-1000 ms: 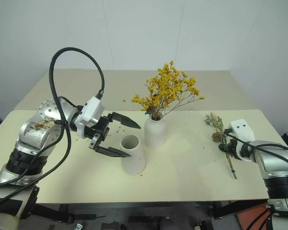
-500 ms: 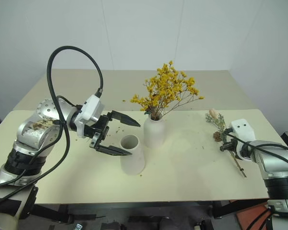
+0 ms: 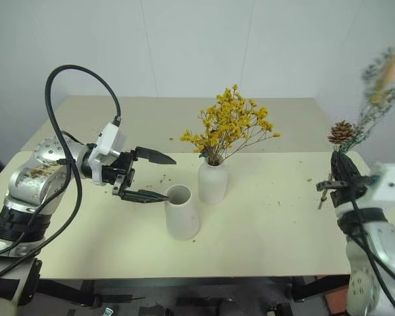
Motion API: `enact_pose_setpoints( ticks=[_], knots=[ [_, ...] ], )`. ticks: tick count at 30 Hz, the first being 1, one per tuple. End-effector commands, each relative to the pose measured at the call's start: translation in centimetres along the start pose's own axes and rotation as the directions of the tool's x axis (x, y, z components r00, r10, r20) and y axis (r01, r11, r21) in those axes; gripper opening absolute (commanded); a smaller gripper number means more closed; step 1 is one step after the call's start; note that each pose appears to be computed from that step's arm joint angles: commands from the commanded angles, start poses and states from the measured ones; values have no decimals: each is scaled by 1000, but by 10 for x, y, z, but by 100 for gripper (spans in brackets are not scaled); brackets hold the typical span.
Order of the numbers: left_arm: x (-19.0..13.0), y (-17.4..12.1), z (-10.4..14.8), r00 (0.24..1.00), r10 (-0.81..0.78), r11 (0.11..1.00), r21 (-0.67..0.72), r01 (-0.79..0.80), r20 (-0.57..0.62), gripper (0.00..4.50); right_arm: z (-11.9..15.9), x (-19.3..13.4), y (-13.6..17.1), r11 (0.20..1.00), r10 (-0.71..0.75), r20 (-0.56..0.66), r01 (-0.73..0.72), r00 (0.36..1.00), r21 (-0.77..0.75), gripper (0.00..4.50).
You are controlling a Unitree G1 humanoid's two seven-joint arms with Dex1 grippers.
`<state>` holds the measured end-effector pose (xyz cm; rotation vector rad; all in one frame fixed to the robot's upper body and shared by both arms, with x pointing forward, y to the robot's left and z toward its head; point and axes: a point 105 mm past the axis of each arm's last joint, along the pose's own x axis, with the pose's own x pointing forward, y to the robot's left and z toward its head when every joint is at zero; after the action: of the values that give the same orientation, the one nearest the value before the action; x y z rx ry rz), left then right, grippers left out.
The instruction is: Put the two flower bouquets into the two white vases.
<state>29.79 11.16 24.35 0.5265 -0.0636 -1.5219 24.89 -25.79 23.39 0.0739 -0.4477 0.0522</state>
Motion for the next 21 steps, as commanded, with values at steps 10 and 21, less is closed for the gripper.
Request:
enact_pose_setpoints(
  ticks=[10, 21],
  knots=[
    [-29, 3, 11, 998, 63, 998, 27, -63, -9, 450, 55, -5, 122, 732, 577, 314, -648, 754, 210, 2],
    [-50, -14, 13, 995, 86, 996, -18, -87, -40, 450, 54, 34, 185, 414, 750, 448, -874, 486, 255, 2]
  ],
)
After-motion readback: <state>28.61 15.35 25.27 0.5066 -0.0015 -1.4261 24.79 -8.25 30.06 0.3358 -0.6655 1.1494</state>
